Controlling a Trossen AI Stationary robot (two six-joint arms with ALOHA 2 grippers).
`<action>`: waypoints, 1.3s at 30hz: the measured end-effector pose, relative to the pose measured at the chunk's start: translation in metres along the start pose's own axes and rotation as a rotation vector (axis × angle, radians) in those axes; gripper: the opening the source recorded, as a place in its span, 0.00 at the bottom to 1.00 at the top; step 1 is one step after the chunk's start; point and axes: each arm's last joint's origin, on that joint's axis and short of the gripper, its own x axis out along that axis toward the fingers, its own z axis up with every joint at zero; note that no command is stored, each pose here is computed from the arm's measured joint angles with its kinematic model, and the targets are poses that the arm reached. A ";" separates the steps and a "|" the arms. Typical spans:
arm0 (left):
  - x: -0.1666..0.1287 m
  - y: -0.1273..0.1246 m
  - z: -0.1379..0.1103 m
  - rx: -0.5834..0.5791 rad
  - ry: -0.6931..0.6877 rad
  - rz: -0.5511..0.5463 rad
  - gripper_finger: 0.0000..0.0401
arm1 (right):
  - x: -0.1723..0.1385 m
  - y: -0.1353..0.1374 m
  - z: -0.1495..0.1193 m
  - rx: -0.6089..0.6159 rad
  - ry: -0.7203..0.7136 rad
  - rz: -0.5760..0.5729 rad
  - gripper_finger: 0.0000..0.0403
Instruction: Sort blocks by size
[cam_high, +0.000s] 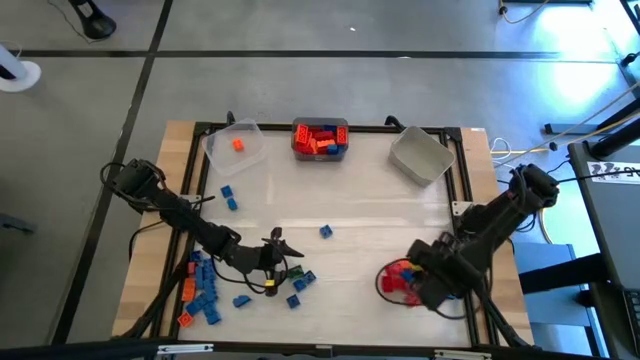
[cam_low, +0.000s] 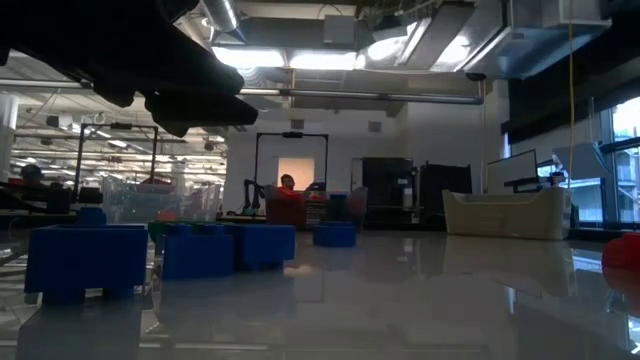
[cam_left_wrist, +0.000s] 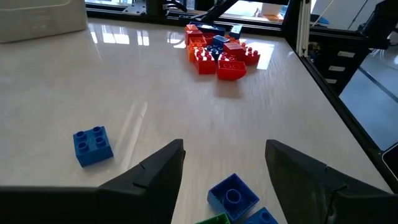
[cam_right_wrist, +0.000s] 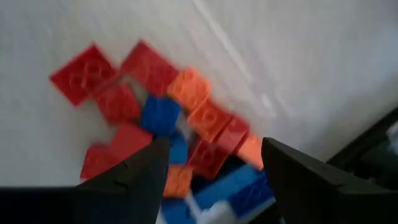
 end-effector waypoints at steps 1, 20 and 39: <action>0.000 0.000 0.000 0.000 0.000 0.000 0.53 | 0.000 0.000 -0.006 0.012 0.010 0.000 0.63; 0.000 0.000 0.000 0.003 0.005 0.002 0.53 | 0.008 0.008 -0.089 -0.099 0.089 0.050 0.63; 0.000 0.000 -0.001 0.010 0.007 0.002 0.53 | 0.048 0.014 -0.103 -0.162 0.118 0.106 0.63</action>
